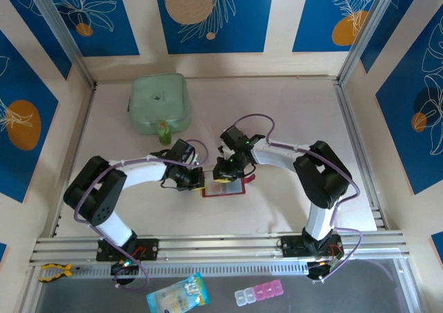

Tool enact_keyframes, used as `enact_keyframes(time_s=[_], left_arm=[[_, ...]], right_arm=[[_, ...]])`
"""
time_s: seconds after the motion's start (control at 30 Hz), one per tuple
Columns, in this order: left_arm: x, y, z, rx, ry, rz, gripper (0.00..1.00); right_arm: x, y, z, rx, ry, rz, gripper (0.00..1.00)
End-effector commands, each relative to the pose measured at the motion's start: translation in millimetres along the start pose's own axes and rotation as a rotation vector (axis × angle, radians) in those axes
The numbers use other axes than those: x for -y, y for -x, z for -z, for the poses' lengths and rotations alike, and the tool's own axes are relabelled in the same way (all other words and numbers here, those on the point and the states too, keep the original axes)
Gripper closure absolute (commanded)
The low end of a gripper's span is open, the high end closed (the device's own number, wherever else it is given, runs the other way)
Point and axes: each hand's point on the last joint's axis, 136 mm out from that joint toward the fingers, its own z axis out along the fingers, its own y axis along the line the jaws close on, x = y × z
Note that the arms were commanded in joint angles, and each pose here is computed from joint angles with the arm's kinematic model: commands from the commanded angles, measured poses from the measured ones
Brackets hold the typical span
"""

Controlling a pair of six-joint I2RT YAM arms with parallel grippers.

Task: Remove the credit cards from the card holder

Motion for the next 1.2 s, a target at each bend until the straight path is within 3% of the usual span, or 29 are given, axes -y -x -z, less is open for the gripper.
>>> enact_keyframes(time_s=[0.0,0.27,0.7,1.17], left_arm=[[-11.1,-4.2,-3.2,-0.012,0.022,0.011,0.99],[-11.8,-4.6,-3.5,-0.015,0.024,0.011,0.99],[-14.3,-5.7,-4.0,-0.021,0.034,0.014,0.99],[4.1,9.2,15.7,0.038,0.016,-0.014,0.95]], right_arm=[[-9.0,0.4,-4.0,-0.020,0.025,-0.009,0.81],[-4.7,-1.5,-15.8,-0.052,0.021,-0.020,0.82],[28.6,-4.0,-8.4,-0.045,-0.111,-0.036,0.82],[28.4,-8.6,-10.3,-0.081,0.120,-0.004,0.83]])
